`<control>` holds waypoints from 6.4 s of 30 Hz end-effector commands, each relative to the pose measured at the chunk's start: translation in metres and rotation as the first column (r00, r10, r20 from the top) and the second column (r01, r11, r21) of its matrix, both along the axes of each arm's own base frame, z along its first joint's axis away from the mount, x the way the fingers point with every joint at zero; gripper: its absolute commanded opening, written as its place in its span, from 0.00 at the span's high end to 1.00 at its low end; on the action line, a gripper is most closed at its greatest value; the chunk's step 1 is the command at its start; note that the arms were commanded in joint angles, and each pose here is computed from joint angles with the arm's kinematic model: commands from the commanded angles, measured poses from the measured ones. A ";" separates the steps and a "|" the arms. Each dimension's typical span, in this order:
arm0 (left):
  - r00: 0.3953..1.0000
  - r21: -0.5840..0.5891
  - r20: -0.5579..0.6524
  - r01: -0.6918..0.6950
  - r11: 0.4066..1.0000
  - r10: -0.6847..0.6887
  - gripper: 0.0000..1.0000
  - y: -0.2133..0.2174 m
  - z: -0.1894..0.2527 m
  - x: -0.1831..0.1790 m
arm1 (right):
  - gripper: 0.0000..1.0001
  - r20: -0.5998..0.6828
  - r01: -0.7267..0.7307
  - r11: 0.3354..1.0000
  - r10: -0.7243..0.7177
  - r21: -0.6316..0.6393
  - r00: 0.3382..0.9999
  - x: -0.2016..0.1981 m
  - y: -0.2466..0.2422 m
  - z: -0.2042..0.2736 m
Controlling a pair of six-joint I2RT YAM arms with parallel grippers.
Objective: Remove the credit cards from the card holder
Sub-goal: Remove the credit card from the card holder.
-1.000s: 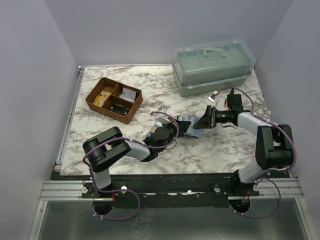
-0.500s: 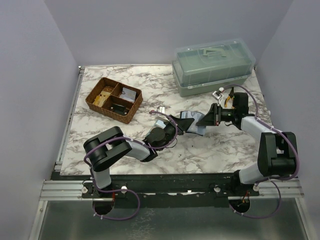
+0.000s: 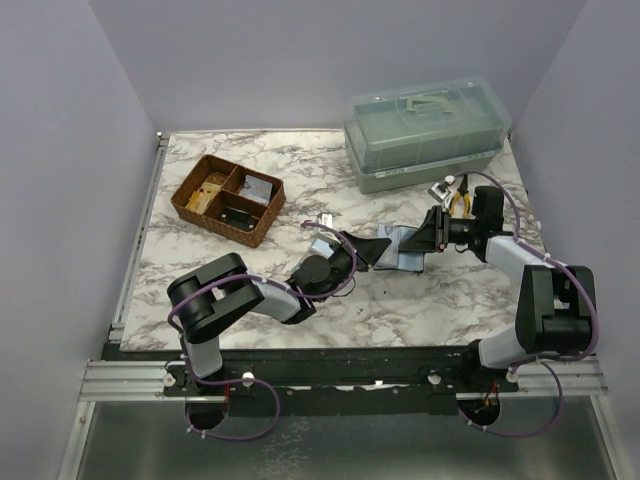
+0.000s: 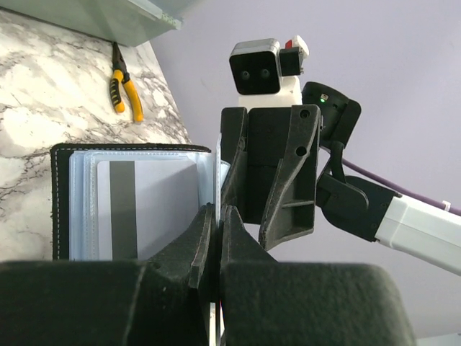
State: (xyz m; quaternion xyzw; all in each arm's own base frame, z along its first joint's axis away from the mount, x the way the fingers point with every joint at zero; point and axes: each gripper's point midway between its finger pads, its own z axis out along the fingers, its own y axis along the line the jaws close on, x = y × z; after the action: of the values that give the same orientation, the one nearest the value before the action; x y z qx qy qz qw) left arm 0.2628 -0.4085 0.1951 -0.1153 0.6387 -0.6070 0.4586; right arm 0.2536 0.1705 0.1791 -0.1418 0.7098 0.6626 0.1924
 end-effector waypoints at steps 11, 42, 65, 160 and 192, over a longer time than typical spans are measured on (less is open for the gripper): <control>0.989 -0.098 0.057 0.141 0.985 -0.136 1.00 -0.033 0.036 -0.021 | 0.64 0.053 -0.028 0.999 0.026 0.025 0.998 -0.007 -0.002 0.012; 0.959 -0.129 0.062 0.282 0.951 -0.276 0.70 -0.012 0.047 -0.021 | 1.00 0.116 -0.011 0.999 0.007 0.032 0.993 -0.006 -0.012 0.013; 0.954 -0.132 0.045 0.299 0.945 -0.296 1.00 0.023 0.051 -0.014 | 1.00 0.105 -0.022 0.999 0.018 0.045 0.994 -0.008 -0.013 0.012; 0.984 -0.189 0.058 0.174 0.966 -0.166 1.00 0.022 0.058 0.006 | 1.00 0.105 0.006 0.999 -0.010 0.046 0.994 -0.011 -0.020 0.017; 0.932 -0.068 0.059 0.361 0.930 -0.357 0.94 -0.035 0.036 -0.032 | 1.00 0.127 -0.012 0.999 0.005 0.052 0.992 -0.011 -0.021 0.021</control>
State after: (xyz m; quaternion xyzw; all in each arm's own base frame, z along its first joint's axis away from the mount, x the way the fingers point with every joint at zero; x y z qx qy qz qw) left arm 0.2562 -0.4296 0.2218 -0.0343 0.6245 -0.6841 0.3753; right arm 0.2544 0.1417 0.1951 -0.1462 0.6939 0.6602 0.2476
